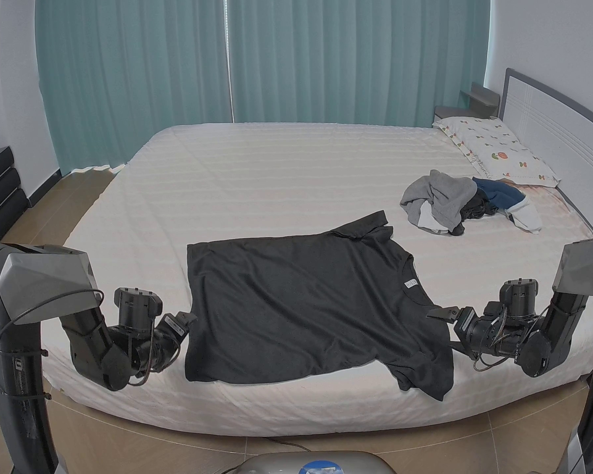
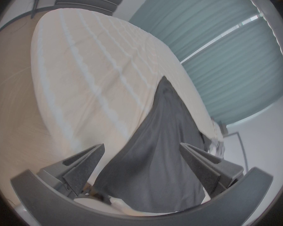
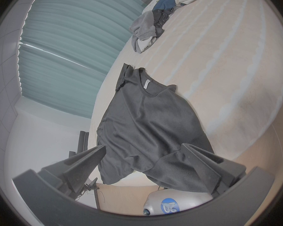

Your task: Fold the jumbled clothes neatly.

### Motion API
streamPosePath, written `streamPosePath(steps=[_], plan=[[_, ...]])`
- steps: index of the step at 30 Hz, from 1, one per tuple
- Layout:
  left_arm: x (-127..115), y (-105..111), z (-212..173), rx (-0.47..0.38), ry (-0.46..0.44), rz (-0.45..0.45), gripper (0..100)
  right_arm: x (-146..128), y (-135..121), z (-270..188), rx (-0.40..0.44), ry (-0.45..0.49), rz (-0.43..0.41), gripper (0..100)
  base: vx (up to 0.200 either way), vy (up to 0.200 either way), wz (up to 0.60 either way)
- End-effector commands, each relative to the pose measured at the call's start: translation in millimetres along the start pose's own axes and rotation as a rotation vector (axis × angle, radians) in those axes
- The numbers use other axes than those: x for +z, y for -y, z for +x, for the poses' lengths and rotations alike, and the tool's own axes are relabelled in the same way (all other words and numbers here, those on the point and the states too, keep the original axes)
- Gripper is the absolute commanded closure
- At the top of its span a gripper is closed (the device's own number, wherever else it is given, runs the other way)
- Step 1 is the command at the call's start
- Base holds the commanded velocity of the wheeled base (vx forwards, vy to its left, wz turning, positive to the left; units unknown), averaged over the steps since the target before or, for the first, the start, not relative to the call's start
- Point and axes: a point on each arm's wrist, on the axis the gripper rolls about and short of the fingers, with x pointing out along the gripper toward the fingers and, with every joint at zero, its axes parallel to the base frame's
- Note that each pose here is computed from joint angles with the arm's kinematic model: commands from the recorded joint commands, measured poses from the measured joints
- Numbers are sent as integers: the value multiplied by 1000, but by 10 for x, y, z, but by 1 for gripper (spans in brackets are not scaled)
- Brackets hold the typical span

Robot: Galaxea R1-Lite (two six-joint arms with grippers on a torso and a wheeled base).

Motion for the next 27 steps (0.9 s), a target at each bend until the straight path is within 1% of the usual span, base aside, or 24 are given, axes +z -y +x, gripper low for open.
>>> streamPosePath(steps=[1, 3, 6, 7, 9, 10, 14, 22, 24, 27], plan=[[-270, -132, -208, 36, -82, 149, 0, -162, 162, -45, -28, -23, 14, 0, 0, 0, 0], [-344, -154, -248, 26, -92, 195, 0, -172, 167, -57, -17, -16, 9, 0, 0, 0, 0], [-443, -143, -279, 8, -102, 221, 0, -189, 178, -46, -20, -19, 9, 0, 0, 0, 0], [-525, -139, -285, 1, -116, 239, 0, -196, 175, -41, -20, -21, 7, 0, 0, 0, 0], [-531, -143, -286, 2, -117, 240, 0, -197, 176, -41, -21, -22, 8, 0, 0, 0, 0], [-608, -147, -253, 6, -112, 270, 0, -212, 171, -41, -20, -26, 6, 0, 0, 0, 0], [-652, -212, -204, 22, -91, 353, 0, -216, 178, -37, -22, -28, 6, 0, 0, 0, 0], [-705, -259, -205, 32, -103, 381, 0, -221, 179, -33, -24, -29, 2, 0, 0, 0, 0], [-736, -280, -197, 46, -101, 409, 0, -218, 177, -31, -23, -28, 2, 0, 0, 0, 0], [-754, -312, -133, 71, -76, 450, 0, -218, 177, -31, -23, -28, 3, 0, 0, 0, 0]])
